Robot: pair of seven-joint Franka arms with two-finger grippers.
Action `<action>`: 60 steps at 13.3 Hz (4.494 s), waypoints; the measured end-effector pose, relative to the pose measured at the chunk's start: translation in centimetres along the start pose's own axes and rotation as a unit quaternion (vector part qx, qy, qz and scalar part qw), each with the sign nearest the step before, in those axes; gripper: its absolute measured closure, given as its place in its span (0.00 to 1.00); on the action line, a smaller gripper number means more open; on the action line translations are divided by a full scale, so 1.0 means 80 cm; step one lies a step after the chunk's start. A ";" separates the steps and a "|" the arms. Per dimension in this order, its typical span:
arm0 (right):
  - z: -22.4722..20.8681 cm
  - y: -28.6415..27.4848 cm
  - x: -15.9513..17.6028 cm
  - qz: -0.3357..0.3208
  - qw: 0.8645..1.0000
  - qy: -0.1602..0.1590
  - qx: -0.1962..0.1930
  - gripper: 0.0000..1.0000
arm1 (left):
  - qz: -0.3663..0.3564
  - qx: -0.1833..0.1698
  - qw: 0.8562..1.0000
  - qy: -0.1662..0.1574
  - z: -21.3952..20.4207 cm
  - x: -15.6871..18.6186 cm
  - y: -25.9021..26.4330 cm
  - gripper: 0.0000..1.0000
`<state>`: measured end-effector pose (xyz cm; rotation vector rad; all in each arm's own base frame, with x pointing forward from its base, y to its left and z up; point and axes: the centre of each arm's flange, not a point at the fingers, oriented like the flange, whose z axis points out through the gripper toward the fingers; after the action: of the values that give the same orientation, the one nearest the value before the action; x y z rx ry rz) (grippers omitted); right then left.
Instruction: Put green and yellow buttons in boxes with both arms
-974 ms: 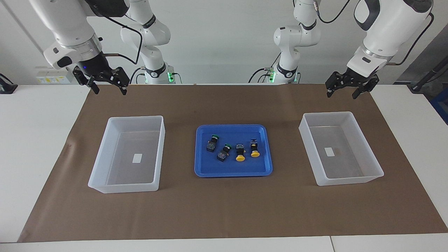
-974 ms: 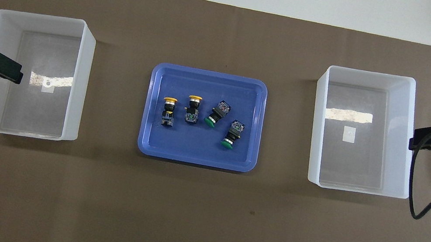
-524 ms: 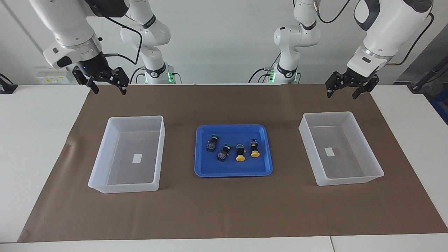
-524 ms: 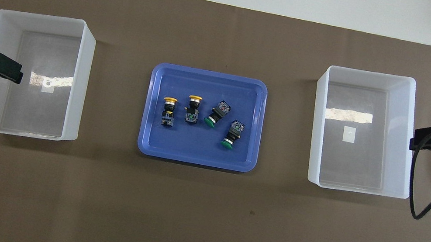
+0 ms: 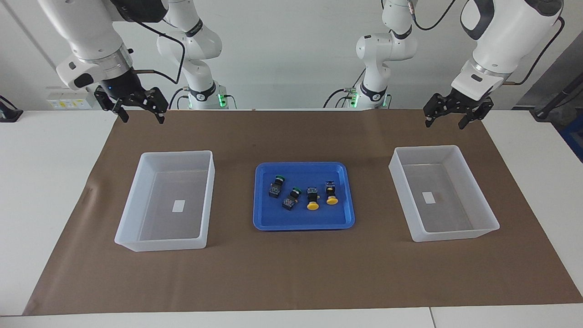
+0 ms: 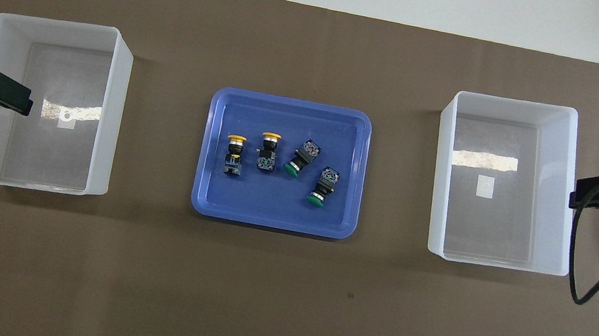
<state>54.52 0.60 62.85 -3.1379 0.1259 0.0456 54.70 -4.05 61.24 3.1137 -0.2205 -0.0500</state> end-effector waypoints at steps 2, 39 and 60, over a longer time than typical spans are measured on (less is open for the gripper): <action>0.000 0.000 0.000 0.000 1.000 0.000 0.000 0.00 | 0.000 0.000 1.000 0.000 0.000 0.000 0.000 0.00; 0.007 0.000 -0.001 0.000 1.000 -0.006 -0.001 0.00 | -0.062 -0.025 0.996 0.052 0.385 0.022 0.325 0.00; 0.142 -0.277 0.054 0.141 0.987 0.068 0.039 0.00 | -0.089 -0.014 0.992 0.094 0.215 0.060 0.112 0.67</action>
<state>60.24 22.36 51.32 -3.0176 0.5569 -0.1697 57.64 -13.88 44.13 3.0753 0.0598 0.2332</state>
